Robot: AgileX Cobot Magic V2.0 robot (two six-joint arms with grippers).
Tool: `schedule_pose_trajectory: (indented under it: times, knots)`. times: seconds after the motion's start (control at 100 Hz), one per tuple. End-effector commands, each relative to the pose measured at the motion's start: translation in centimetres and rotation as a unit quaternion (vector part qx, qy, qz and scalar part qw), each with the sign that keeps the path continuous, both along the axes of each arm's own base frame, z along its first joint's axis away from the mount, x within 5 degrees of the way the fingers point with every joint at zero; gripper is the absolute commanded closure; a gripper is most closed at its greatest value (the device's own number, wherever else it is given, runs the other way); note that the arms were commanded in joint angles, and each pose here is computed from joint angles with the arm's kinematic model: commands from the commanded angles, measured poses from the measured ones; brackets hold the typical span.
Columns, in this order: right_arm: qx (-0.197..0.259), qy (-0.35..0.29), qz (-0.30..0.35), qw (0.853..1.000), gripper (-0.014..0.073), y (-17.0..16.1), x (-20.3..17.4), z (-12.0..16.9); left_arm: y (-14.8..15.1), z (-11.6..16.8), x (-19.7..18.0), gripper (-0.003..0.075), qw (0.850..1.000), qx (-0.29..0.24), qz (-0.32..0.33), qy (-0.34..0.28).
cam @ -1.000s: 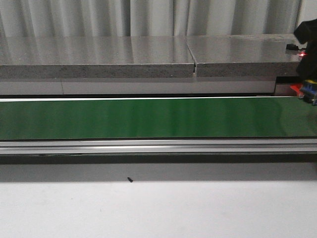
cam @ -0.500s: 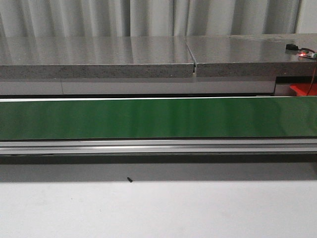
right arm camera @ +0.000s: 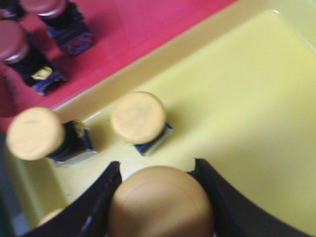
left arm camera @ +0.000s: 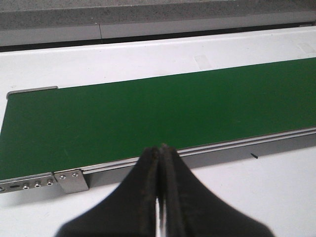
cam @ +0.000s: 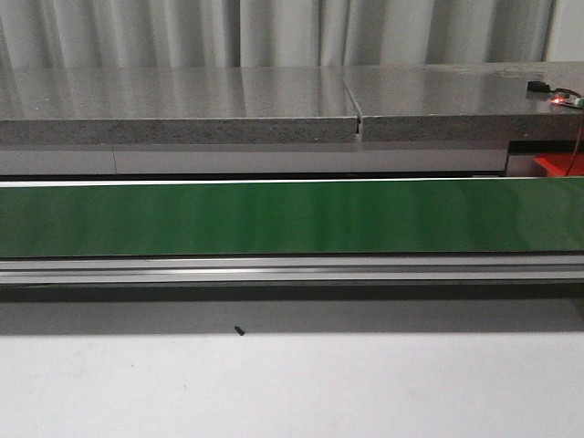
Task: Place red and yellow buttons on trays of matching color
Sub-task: 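Lower the yellow button into the yellow tray and release the right gripper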
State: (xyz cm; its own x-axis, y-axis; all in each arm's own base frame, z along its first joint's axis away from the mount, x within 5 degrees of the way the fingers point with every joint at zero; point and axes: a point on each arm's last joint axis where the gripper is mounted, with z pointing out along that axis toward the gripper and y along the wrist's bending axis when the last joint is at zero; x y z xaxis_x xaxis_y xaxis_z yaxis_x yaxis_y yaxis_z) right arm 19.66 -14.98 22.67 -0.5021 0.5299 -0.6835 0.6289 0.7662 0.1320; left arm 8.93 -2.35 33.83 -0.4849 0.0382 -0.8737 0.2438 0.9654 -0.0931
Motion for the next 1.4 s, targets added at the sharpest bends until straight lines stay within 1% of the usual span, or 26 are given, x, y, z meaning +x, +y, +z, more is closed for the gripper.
schedule_pose_trajectory:
  times: [0.0,0.11,0.22,0.26,0.29,0.33,0.36,0.41,0.43,0.46,0.53,0.57,0.67,0.75,0.89,0.94,1.01,1.03,1.05,1.08,1.13,1.15,1.18,1.25,1.29,1.39]
  knots:
    - [-0.032,-0.037,-0.033,0.998,0.0486,-0.9,-0.1,0.3,0.0,1.3,0.2,0.0741,0.999,-0.020,0.008,-0.039]
    - [-0.019,-0.032,-0.059,0.998,0.0486,-1.1,-0.3,-1.6,0.0,1.3,0.2,0.0741,0.999,-0.020,0.008,-0.039]
    - [-0.008,-0.016,-0.064,0.998,0.0478,-1.3,-0.2,-3.0,0.0,1.3,0.2,0.0741,0.999,-0.020,0.008,-0.039]
    - [-0.005,-0.011,-0.064,0.998,0.0462,-1.4,-0.1,-3.3,0.0,1.3,0.2,0.0741,0.999,-0.020,0.008,-0.039]
    - [-0.003,-0.008,-0.064,0.998,0.0440,-1.5,-0.1,-3.5,0.0,1.3,0.2,0.0741,0.999,-0.020,0.008,-0.039]
    - [-0.001,-0.006,-0.065,0.998,0.0388,-1.5,0.0,-3.7,0.0,1.3,0.2,0.0741,0.999,-0.020,0.008,-0.039]
    - [0.000,-0.005,-0.065,0.998,0.0341,-1.5,0.0,-3.7,0.0,1.3,0.2,0.0741,0.999,-0.020,0.008,-0.039]
    - [-0.002,-0.005,-0.065,0.998,0.0229,-1.6,0.0,-3.7,0.0,1.3,0.2,0.0741,0.999,-0.020,0.008,-0.039]
    - [-0.002,-0.006,-0.066,0.998,0.0200,-1.6,0.0,-3.7,0.0,1.3,0.2,0.0741,0.999,-0.020,0.008,-0.039]
    - [-0.004,-0.008,-0.068,0.998,0.0135,-1.6,0.0,-3.7,0.0,1.3,0.2,0.0741,0.999,-0.020,0.008,-0.039]
    - [-0.006,-0.011,-0.070,0.997,0.0047,-1.7,0.0,-3.7,0.0,1.3,0.2,0.0741,0.999,-0.020,0.008,-0.039]
    - [-0.006,-0.011,-0.070,0.997,0.0027,-1.7,0.0,-3.7,0.0,1.3,0.2,0.0741,0.999,-0.020,0.008,-0.039]
    - [-0.007,-0.013,-0.071,0.997,0.0026,-1.6,0.0,-3.5,0.0,1.3,0.2,0.0741,0.999,-0.020,0.008,-0.039]
    - [-0.013,-0.024,-0.071,0.997,0.0027,-1.5,-0.1,-2.9,0.0,1.3,0.2,0.0741,0.999,-0.020,0.008,-0.039]
    - [-0.041,-0.063,-0.072,0.995,0.0084,-1.0,-0.7,-0.5,0.0,1.3,0.2,0.0741,0.999,-0.020,0.008,-0.039]
    - [-0.049,-0.076,-0.068,0.994,0.0123,-0.6,-0.9,0.3,0.0,1.3,0.2,0.0741,0.999,-0.020,0.008,-0.039]
    - [-0.060,-0.094,-0.054,0.992,0.0207,0.3,-1.0,1.5,0.0,1.3,0.2,0.0741,0.999,-0.020,0.008,-0.039]
    - [-0.062,-0.099,-0.049,0.992,0.0240,0.6,-1.0,1.8,0.0,1.3,0.2,0.0741,0.999,-0.020,0.008,-0.039]
    - [-0.063,-0.103,-0.040,0.992,0.0292,1.0,-1.0,2.1,0.0,1.3,0.2,0.0741,0.999,-0.020,0.008,-0.039]
    - [-0.066,-0.110,-0.032,0.991,0.0335,1.4,-1.0,2.5,0.0,1.3,0.2,0.0741,0.999,-0.020,0.008,-0.039]
    - [-0.075,-0.119,-0.009,0.990,0.0456,2.4,-0.9,3.2,0.0,1.3,0.2,0.0741,0.999,-0.020,0.008,-0.039]
    - [-0.079,-0.123,0.001,0.989,0.0485,2.8,-0.9,3.5,0.0,1.3,0.2,0.0741,0.999,-0.020,0.008,-0.039]
    - [-0.085,-0.128,0.020,0.988,0.0555,3.5,-0.7,3.9,0.0,1.3,0.2,0.0741,0.999,-0.020,0.008,-0.039]
    - [-0.097,-0.142,0.059,0.983,0.0671,5.1,-0.6,4.8,0.0,1.3,0.2,0.0741,0.999,-0.020,0.008,-0.039]
    - [-0.102,-0.150,0.078,0.980,0.0659,5.9,-0.6,5.2,0.0,1.3,0.2,0.0741,0.999,-0.020,0.008,-0.039]
    - [-0.108,-0.164,0.130,0.972,0.0663,8.0,-0.4,5.9,0.0,1.3,0.2,0.0741,0.999,-0.020,0.008,-0.039]
